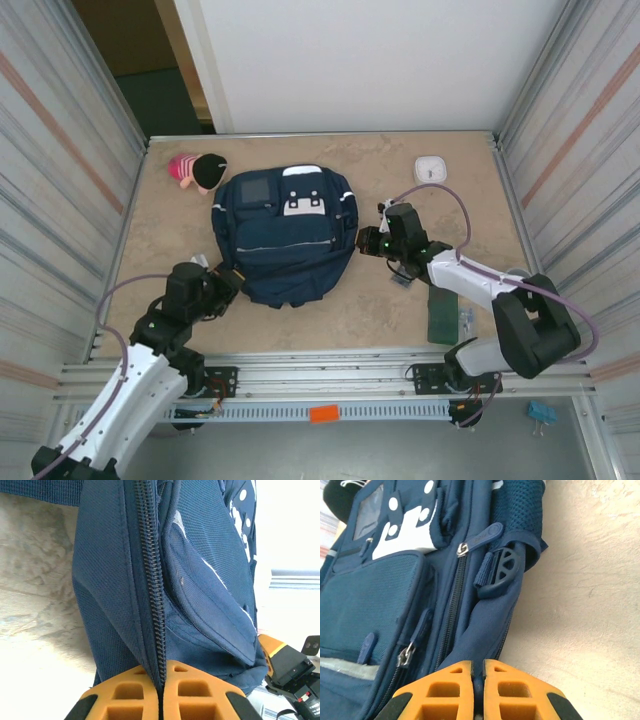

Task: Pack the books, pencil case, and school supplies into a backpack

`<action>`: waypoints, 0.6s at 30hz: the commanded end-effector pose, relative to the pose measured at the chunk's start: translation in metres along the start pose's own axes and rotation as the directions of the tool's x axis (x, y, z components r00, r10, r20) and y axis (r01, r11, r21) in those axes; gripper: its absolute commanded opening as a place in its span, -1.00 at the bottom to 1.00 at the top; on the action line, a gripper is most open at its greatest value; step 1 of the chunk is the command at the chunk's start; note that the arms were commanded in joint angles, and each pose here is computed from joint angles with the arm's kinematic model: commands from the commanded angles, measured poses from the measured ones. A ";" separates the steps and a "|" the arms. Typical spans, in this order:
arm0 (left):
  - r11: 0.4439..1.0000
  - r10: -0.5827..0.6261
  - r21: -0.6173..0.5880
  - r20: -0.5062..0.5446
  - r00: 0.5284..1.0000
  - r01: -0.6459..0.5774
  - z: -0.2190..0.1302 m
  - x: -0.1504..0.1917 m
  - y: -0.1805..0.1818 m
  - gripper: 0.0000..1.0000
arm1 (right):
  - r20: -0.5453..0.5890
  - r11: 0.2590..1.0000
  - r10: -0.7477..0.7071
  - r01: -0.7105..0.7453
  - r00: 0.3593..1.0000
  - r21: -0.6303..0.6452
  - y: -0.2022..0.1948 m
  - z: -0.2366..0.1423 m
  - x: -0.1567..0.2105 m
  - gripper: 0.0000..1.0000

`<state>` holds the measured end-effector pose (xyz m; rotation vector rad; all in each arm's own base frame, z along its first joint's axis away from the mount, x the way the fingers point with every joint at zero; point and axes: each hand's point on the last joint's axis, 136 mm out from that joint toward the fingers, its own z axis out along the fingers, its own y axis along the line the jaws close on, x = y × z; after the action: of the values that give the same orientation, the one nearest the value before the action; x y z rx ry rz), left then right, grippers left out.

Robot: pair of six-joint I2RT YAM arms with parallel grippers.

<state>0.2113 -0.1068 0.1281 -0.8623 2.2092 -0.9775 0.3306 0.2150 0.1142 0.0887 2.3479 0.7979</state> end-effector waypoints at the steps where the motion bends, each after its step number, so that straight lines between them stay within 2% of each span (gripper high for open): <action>1: 0.994 0.106 -0.028 0.144 0.984 -0.103 -0.019 -0.029 -0.010 -0.82 | 0.137 0.999 -0.040 0.042 0.990 -0.012 0.011 -0.006 -0.041 -1.00; 3: 0.977 0.209 0.000 0.159 0.965 -0.211 -0.025 -0.033 -0.025 -0.27 | 0.146 0.995 -0.087 0.094 0.985 -0.045 0.036 -0.013 -0.040 -1.00; 6: 0.903 0.419 0.015 0.184 0.889 -0.429 -0.033 -0.038 -0.048 0.18 | 0.146 0.980 -0.176 0.187 0.973 -0.062 0.070 -0.025 -0.032 -1.00; 8: 0.836 0.539 0.010 0.174 0.824 -0.549 -0.036 -0.038 -0.059 0.29 | 0.149 0.969 -0.216 0.230 0.965 -0.090 0.090 -0.032 -0.026 -1.00; 13: 0.611 0.771 0.102 0.149 0.619 -0.785 -0.039 -0.023 -0.098 0.48 | 0.149 0.951 -0.255 0.275 0.956 -0.141 0.118 -0.040 -0.017 -1.00; 16: 0.437 0.871 0.176 0.160 0.464 -0.882 -0.037 -0.003 -0.118 0.52 | 0.146 0.944 -0.258 0.281 0.955 -0.172 0.126 -0.041 -0.015 -1.00; 18: 0.289 0.925 0.234 0.181 0.334 -0.928 -0.033 0.019 -0.128 0.54 | 0.140 0.940 -0.260 0.283 0.955 -0.190 0.130 -0.041 -0.012 -1.00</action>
<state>0.2259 -0.1457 0.2244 0.2622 2.0833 -0.6574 0.2922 0.2857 0.1726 -0.2439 2.2340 0.8027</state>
